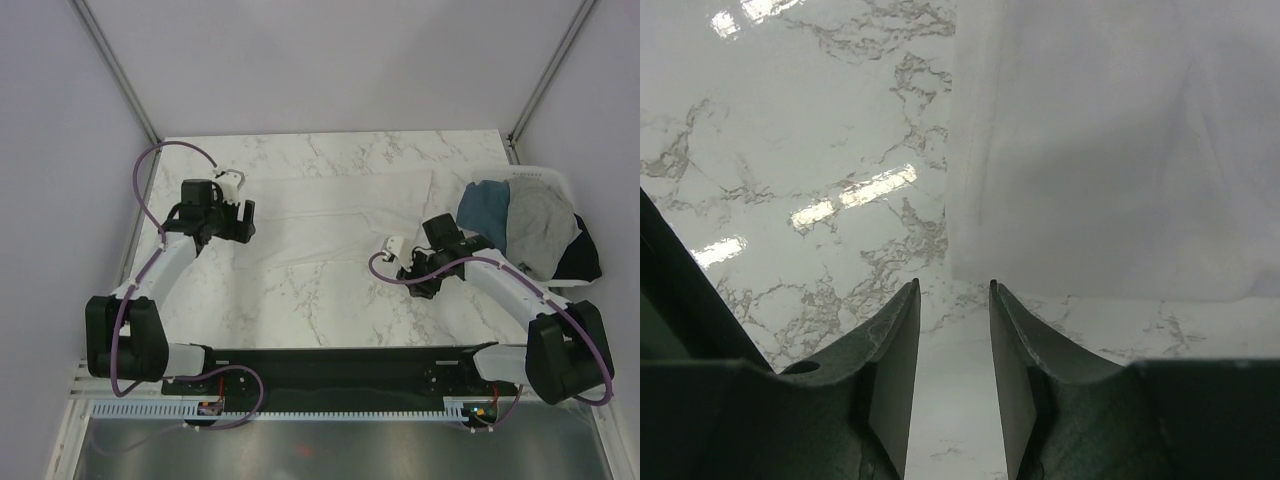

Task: Fold and stack the t-shirts
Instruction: Fold the tshirt

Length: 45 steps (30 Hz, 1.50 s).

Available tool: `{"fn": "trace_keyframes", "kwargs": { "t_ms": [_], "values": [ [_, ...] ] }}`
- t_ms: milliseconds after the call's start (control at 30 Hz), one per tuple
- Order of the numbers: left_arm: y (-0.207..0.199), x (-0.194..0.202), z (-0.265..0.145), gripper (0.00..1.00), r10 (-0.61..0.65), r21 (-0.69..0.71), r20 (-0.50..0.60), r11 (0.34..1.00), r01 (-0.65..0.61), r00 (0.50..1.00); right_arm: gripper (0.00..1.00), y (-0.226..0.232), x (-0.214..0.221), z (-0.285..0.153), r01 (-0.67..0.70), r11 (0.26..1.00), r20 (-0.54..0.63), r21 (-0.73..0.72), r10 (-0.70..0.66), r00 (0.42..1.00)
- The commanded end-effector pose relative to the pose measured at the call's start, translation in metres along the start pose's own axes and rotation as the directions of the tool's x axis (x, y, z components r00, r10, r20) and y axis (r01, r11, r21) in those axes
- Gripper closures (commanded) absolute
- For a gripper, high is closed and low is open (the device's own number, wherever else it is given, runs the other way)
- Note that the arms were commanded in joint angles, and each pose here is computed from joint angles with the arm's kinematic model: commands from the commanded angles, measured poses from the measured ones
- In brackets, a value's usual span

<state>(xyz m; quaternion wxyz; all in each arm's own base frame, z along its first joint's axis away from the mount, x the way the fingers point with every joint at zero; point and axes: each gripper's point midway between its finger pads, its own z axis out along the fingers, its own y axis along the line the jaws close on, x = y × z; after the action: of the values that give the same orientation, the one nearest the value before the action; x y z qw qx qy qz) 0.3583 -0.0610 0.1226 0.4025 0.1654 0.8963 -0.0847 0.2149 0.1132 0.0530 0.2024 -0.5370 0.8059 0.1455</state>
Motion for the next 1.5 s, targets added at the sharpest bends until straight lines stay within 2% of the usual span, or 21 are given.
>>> {"fn": "trace_keyframes", "kwargs": {
  "t_ms": [0,400,667,767,800,867,1100,1167,1300,1467],
  "values": [
    [0.01,-0.017,-0.001,0.13,0.017,-0.041,0.036,0.999,-0.015,0.999,0.58,0.002,0.006,0.002,0.045,0.999,-0.028,-0.008,-0.045,0.999],
    [0.013,-0.015,0.004,0.13,0.007,-0.051,0.019,0.999,-0.006,1.0,0.59,-0.003,0.022,0.02,0.051,0.999,-0.082,0.006,-0.05,0.995],
    [0.016,-0.004,0.007,0.13,-0.009,-0.065,-0.02,0.998,0.008,1.0,0.67,-0.01,0.018,0.031,0.055,0.998,-0.078,0.017,-0.053,0.995],
    [0.017,0.007,0.007,0.13,-0.031,-0.073,-0.067,0.997,0.026,0.997,0.81,-0.01,0.017,0.032,0.058,0.998,-0.078,0.017,-0.056,0.995],
    [0.021,0.009,0.006,0.13,-0.035,-0.092,-0.08,0.995,0.028,0.996,0.94,-0.01,0.017,0.031,0.059,0.998,-0.076,0.019,-0.057,0.995],
    [0.028,0.018,0.003,0.14,-0.044,-0.122,-0.118,0.992,0.03,0.992,1.0,-0.01,0.017,0.029,0.062,0.998,-0.073,0.027,-0.06,0.996],
    [0.031,0.052,-0.008,0.24,-0.025,-0.141,-0.229,0.99,-0.008,0.973,1.0,-0.012,0.02,0.027,0.062,0.996,-0.078,0.058,-0.058,0.995],
    [0.029,0.057,-0.008,0.33,-0.026,-0.13,-0.249,0.992,-0.007,0.968,1.0,-0.013,0.019,0.026,0.059,0.996,-0.077,0.063,-0.054,0.996],
    [0.024,0.071,-0.004,0.42,-0.057,-0.091,-0.32,0.995,0.029,0.946,1.0,-0.018,0.014,0.025,0.055,0.996,-0.068,0.075,-0.05,0.996],
    [0.02,0.085,0.0,0.41,-0.09,-0.058,-0.375,0.996,0.073,0.923,1.0,-0.02,0.013,0.026,0.051,0.996,-0.069,0.079,-0.046,0.997]
  ]
}}
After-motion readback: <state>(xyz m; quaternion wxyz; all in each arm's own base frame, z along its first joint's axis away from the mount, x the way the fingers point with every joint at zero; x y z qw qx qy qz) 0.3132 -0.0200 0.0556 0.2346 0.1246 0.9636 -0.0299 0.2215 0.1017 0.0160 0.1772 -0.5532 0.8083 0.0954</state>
